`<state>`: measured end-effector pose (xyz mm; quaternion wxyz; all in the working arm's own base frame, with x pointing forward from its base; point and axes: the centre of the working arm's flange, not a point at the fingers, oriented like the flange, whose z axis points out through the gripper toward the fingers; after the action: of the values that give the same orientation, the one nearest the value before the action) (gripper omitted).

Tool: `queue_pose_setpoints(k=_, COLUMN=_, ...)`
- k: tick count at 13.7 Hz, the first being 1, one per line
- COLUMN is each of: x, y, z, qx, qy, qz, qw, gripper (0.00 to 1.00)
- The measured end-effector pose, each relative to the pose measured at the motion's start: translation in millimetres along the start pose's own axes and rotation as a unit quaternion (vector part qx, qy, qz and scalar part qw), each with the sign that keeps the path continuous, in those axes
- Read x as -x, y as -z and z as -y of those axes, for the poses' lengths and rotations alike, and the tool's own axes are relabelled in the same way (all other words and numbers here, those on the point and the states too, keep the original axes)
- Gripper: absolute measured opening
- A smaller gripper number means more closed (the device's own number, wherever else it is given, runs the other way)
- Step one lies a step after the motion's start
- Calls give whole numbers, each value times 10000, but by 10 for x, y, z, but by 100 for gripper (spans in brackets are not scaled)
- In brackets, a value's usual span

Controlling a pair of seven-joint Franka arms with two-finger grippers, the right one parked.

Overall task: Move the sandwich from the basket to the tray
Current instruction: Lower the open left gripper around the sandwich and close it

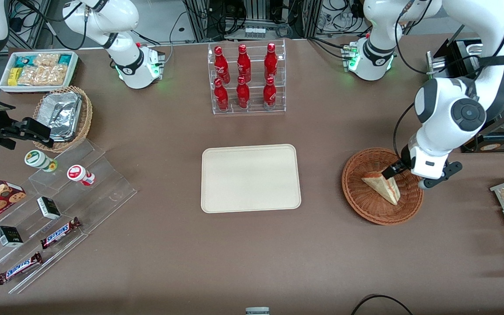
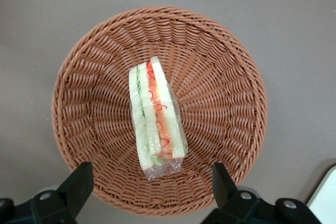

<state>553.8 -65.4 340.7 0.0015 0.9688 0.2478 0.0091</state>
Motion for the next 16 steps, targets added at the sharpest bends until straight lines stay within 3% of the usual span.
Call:
queue_pose_setpoints(k=14, x=25, y=-803, z=41, qx=172, qy=261, qz=-52, qw=9995, gripper=100)
queue_pose_setpoints(k=16, x=26, y=-852, z=44, qx=163, qy=267, qz=-29, qw=9995, gripper=89)
